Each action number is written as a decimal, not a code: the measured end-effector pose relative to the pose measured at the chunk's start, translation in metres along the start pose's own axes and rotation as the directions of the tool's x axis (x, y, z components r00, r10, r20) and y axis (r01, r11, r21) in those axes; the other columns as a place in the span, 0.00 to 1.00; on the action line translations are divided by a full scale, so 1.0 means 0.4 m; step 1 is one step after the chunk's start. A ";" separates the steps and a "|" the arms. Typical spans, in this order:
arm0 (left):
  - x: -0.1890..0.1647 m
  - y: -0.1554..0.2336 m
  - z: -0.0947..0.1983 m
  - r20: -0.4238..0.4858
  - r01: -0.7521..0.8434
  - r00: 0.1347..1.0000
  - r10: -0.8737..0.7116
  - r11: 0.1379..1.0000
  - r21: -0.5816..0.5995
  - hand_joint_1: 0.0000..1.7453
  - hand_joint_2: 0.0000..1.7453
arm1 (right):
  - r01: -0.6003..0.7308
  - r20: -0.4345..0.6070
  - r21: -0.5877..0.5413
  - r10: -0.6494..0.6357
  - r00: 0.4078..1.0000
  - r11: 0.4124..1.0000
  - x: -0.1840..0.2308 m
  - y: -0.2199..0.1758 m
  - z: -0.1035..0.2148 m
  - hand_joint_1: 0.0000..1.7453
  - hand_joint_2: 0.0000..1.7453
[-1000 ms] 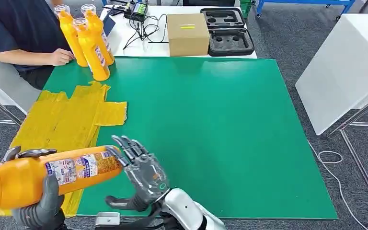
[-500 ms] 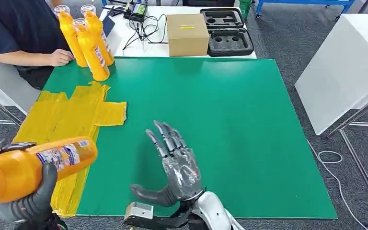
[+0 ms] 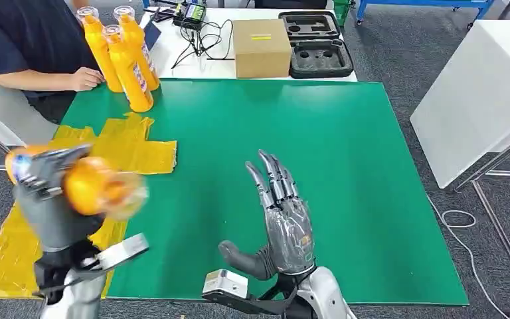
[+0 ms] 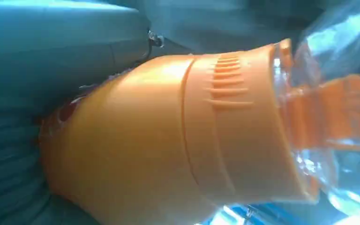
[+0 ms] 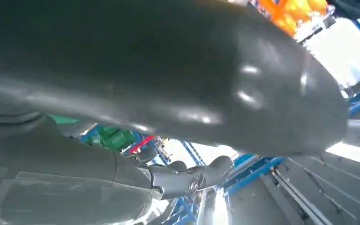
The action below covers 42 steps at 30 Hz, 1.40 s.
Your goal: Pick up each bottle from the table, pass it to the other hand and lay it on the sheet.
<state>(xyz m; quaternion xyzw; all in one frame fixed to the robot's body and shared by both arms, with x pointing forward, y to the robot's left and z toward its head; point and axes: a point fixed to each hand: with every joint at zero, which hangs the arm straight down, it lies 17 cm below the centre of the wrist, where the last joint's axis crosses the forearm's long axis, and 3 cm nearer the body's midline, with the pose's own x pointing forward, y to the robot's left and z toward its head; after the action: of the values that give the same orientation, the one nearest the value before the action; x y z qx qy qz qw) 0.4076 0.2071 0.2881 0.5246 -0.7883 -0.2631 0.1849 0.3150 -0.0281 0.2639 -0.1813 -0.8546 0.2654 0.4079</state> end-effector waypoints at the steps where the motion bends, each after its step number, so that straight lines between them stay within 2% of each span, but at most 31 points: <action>1: -0.001 -0.026 -0.005 0.020 0.044 0.999 -0.043 0.998 -0.033 1.00 1.00 | 0.001 -0.001 -0.002 -0.001 1.000 1.000 0.000 -0.002 0.000 0.00 0.00; 6: -0.041 -0.098 -0.010 -0.039 0.061 0.997 -0.065 0.993 -0.098 1.00 1.00 | -0.005 -0.017 -0.011 0.005 1.000 1.000 -0.012 -0.013 0.003 0.00 0.00; 10: -0.057 -0.183 0.007 -0.091 0.078 0.991 -0.097 0.978 -0.194 1.00 1.00 | -0.001 -0.020 -0.012 0.001 1.000 1.000 -0.020 -0.024 0.015 0.00 0.00; 12: -0.078 -0.222 0.027 -0.182 0.085 0.974 -0.131 0.966 -0.244 1.00 1.00 | 0.002 -0.018 0.000 -0.002 1.000 1.000 -0.026 -0.028 0.022 0.00 0.00; 14: -0.072 -0.258 0.045 -0.211 0.086 0.966 -0.150 0.955 -0.285 1.00 1.00 | -0.003 -0.016 0.015 0.003 1.000 1.000 -0.032 -0.027 0.026 0.00 0.00; 18: -0.048 -0.333 0.095 -0.147 0.110 0.973 -0.176 0.920 -0.377 1.00 1.00 | -0.001 0.000 0.019 0.001 1.000 1.000 -0.032 -0.037 0.026 0.00 0.00; 24: -0.104 -0.417 0.213 -0.109 0.165 0.961 -0.255 0.841 -0.516 1.00 1.00 | -0.011 0.005 0.014 0.011 1.000 1.000 -0.033 -0.050 0.027 0.00 0.00; 33: -0.197 -0.464 0.374 -0.071 0.225 0.933 -0.353 0.724 -0.652 1.00 1.00 | -0.024 0.006 0.024 0.024 1.000 0.999 -0.029 -0.052 0.033 0.00 0.00; 37: -0.232 -0.467 0.420 -0.060 0.242 0.921 -0.384 0.688 -0.684 1.00 1.00 | -0.025 0.004 0.039 0.024 1.000 0.999 -0.031 -0.044 0.041 0.00 0.00; 38: -0.240 -0.467 0.430 -0.057 0.246 0.919 -0.390 0.680 -0.690 0.81 1.00 | -0.025 0.003 0.044 0.025 1.000 0.999 -0.031 -0.042 0.042 0.00 0.00; 39: -0.248 -0.467 0.442 -0.055 0.249 0.916 -0.397 0.671 -0.698 0.01 1.00 | -0.026 0.004 0.050 0.026 1.000 0.998 -0.031 -0.038 0.043 0.00 0.00; 42: -0.265 -0.468 0.472 -0.051 0.253 0.910 -0.412 0.649 -0.718 0.00 1.00 | -0.028 0.006 0.060 0.028 1.000 0.998 -0.029 -0.035 0.043 0.00 0.00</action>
<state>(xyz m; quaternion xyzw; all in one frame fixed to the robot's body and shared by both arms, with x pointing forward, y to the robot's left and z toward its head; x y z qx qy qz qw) 0.4775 0.2884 0.0229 0.5766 -0.4957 -0.5128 0.3986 0.3069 -0.0506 0.2562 -0.1801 -0.8446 0.2973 0.4072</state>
